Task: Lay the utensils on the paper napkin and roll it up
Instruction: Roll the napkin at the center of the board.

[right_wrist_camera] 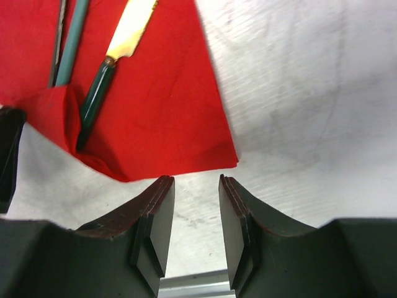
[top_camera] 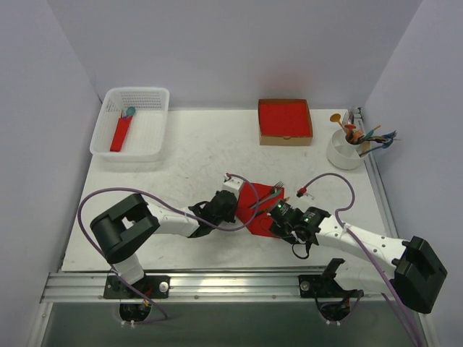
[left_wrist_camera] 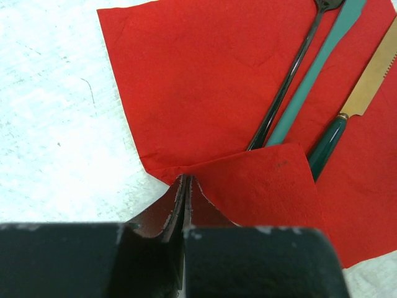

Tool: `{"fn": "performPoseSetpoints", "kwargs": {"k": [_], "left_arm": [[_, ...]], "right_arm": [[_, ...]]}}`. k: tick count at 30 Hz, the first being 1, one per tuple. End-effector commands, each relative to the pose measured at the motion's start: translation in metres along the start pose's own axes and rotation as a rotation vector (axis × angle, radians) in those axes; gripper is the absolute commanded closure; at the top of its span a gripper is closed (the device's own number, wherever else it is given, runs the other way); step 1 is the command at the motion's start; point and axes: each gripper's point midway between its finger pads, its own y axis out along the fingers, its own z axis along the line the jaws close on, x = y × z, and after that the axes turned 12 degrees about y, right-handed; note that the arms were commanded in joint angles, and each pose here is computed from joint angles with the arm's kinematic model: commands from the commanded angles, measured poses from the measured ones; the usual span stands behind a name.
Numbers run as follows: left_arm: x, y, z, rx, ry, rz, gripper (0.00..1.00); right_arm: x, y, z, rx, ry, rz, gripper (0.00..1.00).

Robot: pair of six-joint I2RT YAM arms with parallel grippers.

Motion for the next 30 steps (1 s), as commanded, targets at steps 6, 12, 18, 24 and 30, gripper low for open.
{"fn": "performPoseSetpoints", "kwargs": {"k": [6,12,18,24,30], "left_arm": [[-0.002,-0.007,-0.01,0.007,-0.043,-0.01,0.96],[-0.002,-0.008,-0.011,0.008,-0.032,-0.013,0.96],[0.0,-0.008,-0.012,0.01,-0.018,-0.015,0.96],[0.001,-0.008,-0.013,0.011,-0.007,-0.016,0.96],[0.003,-0.009,-0.014,0.013,0.0,-0.02,0.96]], "right_arm": [[0.029,0.021,-0.037,-0.143,0.025,-0.121,0.64],[0.024,0.032,-0.043,-0.144,0.04,-0.087,0.64],[0.016,0.034,-0.044,-0.144,0.049,-0.055,0.66],[0.011,0.034,-0.05,-0.158,0.058,-0.043,0.66],[0.005,0.03,-0.047,-0.165,0.06,-0.051,0.68]]}}
